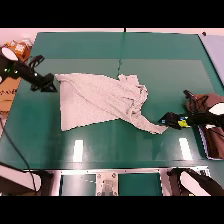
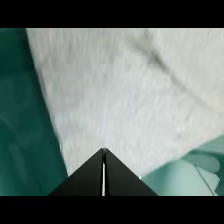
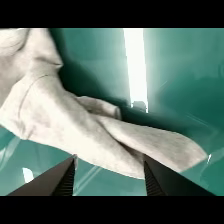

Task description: Fold the shirts.

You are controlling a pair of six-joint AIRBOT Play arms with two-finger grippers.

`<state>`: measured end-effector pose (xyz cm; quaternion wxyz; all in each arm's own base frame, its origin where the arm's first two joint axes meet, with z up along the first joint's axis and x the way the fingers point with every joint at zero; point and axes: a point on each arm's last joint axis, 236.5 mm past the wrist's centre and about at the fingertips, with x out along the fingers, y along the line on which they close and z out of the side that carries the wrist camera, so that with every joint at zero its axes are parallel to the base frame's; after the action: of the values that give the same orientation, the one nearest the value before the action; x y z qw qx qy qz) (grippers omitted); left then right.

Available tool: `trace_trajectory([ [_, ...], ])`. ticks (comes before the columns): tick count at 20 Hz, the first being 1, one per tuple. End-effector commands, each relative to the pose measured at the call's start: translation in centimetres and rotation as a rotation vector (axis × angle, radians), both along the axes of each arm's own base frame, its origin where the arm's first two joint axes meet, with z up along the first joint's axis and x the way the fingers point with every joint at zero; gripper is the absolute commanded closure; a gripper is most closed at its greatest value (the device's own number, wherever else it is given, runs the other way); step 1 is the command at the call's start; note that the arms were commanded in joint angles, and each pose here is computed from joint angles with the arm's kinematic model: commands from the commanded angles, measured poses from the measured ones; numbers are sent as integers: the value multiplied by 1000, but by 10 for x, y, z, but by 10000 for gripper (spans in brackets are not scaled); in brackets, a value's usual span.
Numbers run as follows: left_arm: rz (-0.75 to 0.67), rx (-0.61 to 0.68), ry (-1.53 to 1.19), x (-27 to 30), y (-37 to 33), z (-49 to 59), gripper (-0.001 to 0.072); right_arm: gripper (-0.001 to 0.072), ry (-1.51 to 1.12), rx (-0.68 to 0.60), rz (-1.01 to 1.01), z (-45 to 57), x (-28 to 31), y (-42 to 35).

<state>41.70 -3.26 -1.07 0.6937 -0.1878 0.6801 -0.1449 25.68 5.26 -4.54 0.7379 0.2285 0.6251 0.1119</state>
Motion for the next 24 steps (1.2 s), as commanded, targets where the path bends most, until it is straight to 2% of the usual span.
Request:
trace_trajectory([
  [1,-6,30,71,-73,-1,-11,686,217,-43,-7,131,1,1,32],
  [4,140,41,139,-125,6,-44,681,200,-107,-36,214,0,7,56],
  [5,169,40,144,-134,7,-55,468,200,-129,-42,234,1,9,63],
  [6,197,43,153,-140,6,-68,199,200,-144,-44,249,1,10,69],
  [8,270,13,149,-142,-2,-87,180,201,-153,-45,274,2,9,76],
  [11,365,-65,84,-131,-17,-106,180,198,-153,-46,275,2,9,77],
  [14,395,-232,98,-125,-48,-113,182,147,-170,-79,343,-3,7,75],
  [15,404,-274,104,-122,-55,-113,261,119,-170,-81,363,-6,6,77],
  [16,384,-302,93,-120,-60,-112,543,119,-170,-82,386,-8,6,82],
  [17,363,-309,84,-120,-61,-110,685,119,-175,-84,424,-10,5,90],
  [20,314,-300,88,-122,-60,-104,685,119,-189,-131,532,-18,9,111],
  [24,293,-303,99,-126,-62,-103,685,119,-120,-307,581,-42,22,107],
])
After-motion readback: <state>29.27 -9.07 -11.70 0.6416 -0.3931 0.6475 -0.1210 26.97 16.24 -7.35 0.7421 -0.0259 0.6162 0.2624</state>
